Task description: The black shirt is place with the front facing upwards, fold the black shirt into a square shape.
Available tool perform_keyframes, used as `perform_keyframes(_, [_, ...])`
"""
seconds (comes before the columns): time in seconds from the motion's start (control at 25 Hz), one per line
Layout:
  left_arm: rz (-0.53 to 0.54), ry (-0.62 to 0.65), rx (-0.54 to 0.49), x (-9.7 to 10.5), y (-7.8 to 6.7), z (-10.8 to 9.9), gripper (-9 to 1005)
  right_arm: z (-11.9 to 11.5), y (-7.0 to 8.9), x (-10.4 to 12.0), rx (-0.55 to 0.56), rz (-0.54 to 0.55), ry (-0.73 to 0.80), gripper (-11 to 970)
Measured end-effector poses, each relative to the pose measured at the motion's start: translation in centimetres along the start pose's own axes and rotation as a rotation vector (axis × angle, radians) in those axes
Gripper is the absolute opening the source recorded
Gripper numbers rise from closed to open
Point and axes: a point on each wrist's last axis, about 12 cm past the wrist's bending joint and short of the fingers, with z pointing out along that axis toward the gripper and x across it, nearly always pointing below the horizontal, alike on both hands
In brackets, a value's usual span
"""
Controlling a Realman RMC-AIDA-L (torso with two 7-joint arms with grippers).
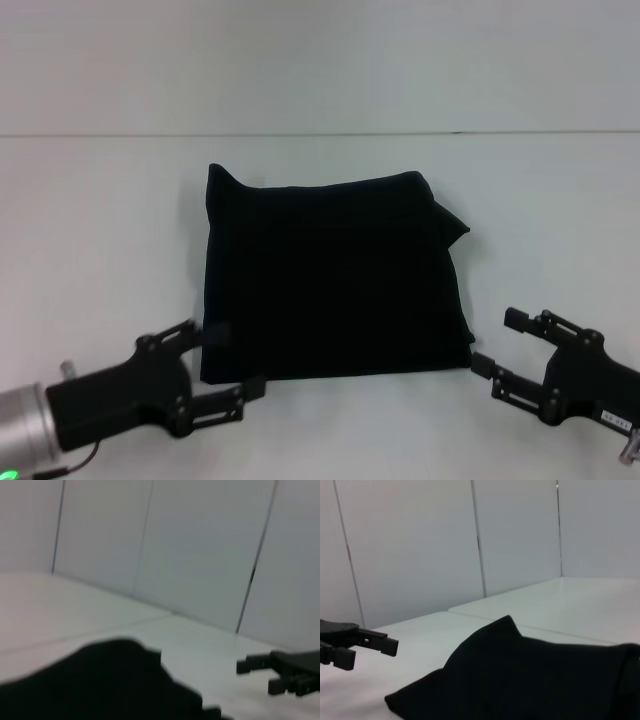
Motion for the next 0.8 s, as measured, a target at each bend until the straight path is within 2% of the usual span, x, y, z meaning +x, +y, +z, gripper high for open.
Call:
perform_keyframes(0.08, [-0.016,0.005,-0.037,0.9,-0.2,-1.0,877,-0.1,0.3,0.4,0.005,-0.001,0.01,793])
perform_keyframes(0.24, [-0.003,-0.008,-0.069,1.5,-0.4,-1.7,877,-0.2,0.7,1.2,0.018,-0.008,0.029,794])
perform_keyframes(0.8, [-0.006,-0.015,-0.059,1.8,-0.7,-1.7,878,-0.1,1.0,1.4,0.022,-0.013,0.021,794])
